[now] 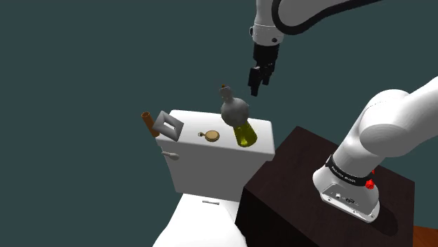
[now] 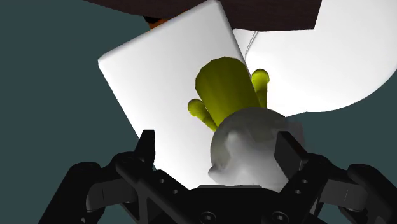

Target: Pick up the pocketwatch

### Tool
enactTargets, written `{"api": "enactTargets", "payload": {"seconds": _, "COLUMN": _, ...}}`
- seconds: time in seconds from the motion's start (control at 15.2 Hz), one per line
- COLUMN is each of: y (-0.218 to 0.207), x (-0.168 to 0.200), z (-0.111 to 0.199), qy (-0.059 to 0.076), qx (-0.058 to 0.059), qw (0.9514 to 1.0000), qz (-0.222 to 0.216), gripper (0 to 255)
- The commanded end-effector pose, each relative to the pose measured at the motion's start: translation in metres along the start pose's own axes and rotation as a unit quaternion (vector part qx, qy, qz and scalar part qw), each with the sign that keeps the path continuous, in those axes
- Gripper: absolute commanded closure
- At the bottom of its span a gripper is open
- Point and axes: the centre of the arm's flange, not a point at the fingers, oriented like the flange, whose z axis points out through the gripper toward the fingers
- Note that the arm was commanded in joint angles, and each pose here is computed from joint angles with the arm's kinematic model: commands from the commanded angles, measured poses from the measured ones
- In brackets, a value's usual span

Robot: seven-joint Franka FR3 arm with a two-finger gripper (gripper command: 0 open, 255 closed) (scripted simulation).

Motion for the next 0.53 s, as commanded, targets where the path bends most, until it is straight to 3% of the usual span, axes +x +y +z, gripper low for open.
{"api": "enactTargets", "payload": {"seconds": 0.0, "y": -0.010, "x": 0.015, "z": 0.020, "qy": 0.001, "qx": 0.000, "qw": 1.0000, "qz": 0.002, "gripper": 0}}
{"api": "enactTargets", "payload": {"seconds": 0.46, "y": -0.047, "x": 0.069, "z": 0.085, "qy": 0.004, "qx": -0.001, "qw": 1.0000, "qz": 0.009, "gripper": 0}}
